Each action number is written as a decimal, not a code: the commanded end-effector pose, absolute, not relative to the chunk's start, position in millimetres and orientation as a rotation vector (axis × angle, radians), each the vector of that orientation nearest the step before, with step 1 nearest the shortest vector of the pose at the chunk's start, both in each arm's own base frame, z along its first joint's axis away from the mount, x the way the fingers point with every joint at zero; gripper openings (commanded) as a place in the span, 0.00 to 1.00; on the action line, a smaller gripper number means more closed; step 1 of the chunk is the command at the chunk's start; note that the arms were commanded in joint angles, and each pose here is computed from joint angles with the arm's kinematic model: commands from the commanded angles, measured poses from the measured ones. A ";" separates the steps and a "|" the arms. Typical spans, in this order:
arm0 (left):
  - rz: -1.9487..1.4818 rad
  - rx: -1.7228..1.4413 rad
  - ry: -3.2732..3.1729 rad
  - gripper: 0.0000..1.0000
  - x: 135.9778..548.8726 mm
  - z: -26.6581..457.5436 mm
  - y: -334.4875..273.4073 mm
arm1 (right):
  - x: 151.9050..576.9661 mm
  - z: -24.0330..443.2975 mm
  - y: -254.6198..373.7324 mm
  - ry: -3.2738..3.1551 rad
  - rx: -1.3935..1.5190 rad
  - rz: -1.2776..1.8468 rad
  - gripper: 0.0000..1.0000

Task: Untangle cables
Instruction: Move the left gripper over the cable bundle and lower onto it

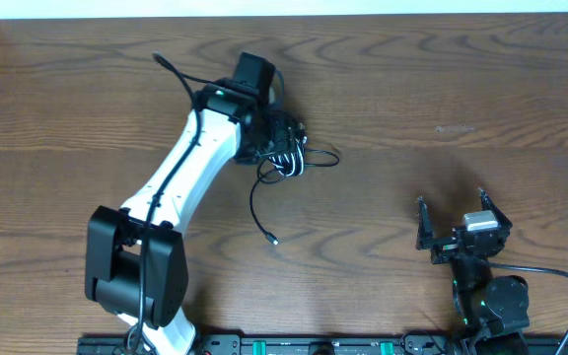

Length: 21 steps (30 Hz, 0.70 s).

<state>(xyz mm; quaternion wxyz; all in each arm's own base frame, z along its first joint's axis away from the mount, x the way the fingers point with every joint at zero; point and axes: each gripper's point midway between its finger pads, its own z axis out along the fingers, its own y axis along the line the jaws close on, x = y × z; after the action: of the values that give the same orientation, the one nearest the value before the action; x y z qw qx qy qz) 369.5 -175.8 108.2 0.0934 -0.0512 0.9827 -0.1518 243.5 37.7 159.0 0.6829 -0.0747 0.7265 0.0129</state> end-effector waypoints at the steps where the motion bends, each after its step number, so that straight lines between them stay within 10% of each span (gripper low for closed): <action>1: -0.399 -0.147 2.865 0.71 380.3 110.8 -182.8 | 243.2 158.8 37.8 1.629 -0.157 0.038 0.99; 14: -0.299 -0.192 2.864 0.70 395.2 70.1 -195.7 | 243.2 158.8 37.8 1.629 -0.157 0.038 0.99; 21: -0.285 -0.148 2.875 0.22 396.4 62.7 -195.2 | 243.2 158.8 37.8 1.629 -0.157 0.038 0.99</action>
<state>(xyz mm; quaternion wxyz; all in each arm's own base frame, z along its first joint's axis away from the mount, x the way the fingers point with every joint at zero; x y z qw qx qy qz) 390.0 -196.5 58.5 0.1113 -0.0584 0.9867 -0.1028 243.5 37.7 159.0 0.6829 -0.0746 0.7266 0.0131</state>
